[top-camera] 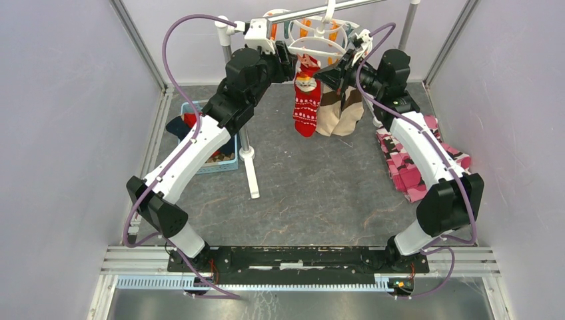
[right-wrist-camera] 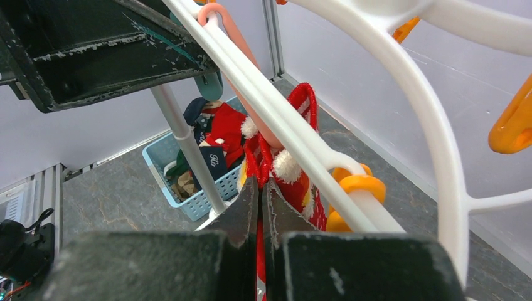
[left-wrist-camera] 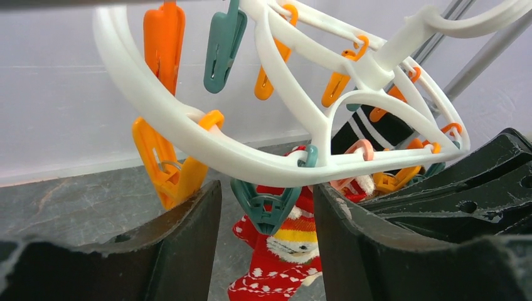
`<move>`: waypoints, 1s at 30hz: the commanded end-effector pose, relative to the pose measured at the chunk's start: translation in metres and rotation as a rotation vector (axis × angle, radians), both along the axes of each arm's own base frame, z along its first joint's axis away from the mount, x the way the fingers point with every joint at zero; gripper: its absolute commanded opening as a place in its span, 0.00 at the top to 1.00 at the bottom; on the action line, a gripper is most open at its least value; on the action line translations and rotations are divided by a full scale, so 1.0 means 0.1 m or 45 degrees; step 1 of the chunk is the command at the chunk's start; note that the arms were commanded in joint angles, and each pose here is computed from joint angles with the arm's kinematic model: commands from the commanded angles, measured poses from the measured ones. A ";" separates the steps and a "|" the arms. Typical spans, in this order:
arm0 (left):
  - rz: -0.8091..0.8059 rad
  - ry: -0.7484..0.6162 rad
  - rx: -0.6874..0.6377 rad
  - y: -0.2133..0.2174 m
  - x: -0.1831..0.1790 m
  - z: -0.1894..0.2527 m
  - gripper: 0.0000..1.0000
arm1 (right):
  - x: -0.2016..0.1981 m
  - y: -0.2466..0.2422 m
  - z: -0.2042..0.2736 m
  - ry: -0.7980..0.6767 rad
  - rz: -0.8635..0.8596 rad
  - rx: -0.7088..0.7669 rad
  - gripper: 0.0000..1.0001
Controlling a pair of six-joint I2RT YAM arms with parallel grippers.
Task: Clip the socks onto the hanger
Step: Open the clamp at the hanger.
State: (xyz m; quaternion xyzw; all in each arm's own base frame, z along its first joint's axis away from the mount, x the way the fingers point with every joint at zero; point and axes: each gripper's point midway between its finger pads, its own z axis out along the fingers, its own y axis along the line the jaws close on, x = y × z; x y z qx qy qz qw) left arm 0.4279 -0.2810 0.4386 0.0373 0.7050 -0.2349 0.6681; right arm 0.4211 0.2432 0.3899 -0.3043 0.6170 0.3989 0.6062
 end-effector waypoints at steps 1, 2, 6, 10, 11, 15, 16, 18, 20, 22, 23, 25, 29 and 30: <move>0.001 -0.149 0.007 0.04 0.02 0.35 0.39 | 0.00 -0.03 0.27 -0.082 -0.003 0.031 1.00; -0.003 -0.156 0.007 0.04 0.02 0.36 0.39 | 0.00 -0.03 0.26 -0.080 -0.003 0.031 1.00; -0.011 -0.178 0.016 0.03 0.03 0.37 0.40 | 0.01 -0.02 0.26 -0.076 -0.004 0.032 1.00; -0.021 -0.190 0.014 0.01 0.03 0.39 0.44 | 0.00 -0.02 0.26 -0.077 -0.002 0.033 1.00; -0.023 -0.192 0.011 0.01 0.03 0.39 0.45 | 0.00 -0.03 0.27 -0.080 -0.004 0.032 1.00; -0.032 -0.197 0.009 0.00 0.01 0.41 0.59 | 0.00 -0.03 0.26 -0.077 -0.003 0.031 1.00; -0.031 -0.196 0.008 0.01 0.01 0.41 0.64 | 0.00 -0.02 0.26 -0.077 -0.001 0.030 1.00; -0.034 -0.197 0.007 0.01 0.00 0.41 0.67 | 0.00 -0.03 0.26 -0.075 -0.002 0.030 1.00; -0.033 -0.196 0.008 0.02 0.00 0.42 0.73 | 0.00 -0.02 0.26 -0.075 -0.002 0.031 1.00; -0.032 -0.195 0.007 0.02 -0.01 0.43 0.77 | 0.00 -0.02 0.26 -0.077 0.000 0.030 1.00; -0.031 -0.195 0.007 0.03 -0.02 0.43 0.80 | -0.01 -0.03 0.27 -0.080 0.001 0.031 1.00; -0.029 -0.190 0.002 0.03 -0.02 0.44 0.90 | -0.03 -0.02 0.31 -0.090 0.010 0.033 1.00; -0.035 -0.166 -0.015 0.03 -0.05 0.44 0.98 | -0.10 -0.02 0.40 -0.134 0.029 0.032 1.00; -0.034 -0.159 -0.021 0.03 -0.05 0.45 0.98 | -0.13 -0.02 0.42 -0.142 0.037 0.031 1.00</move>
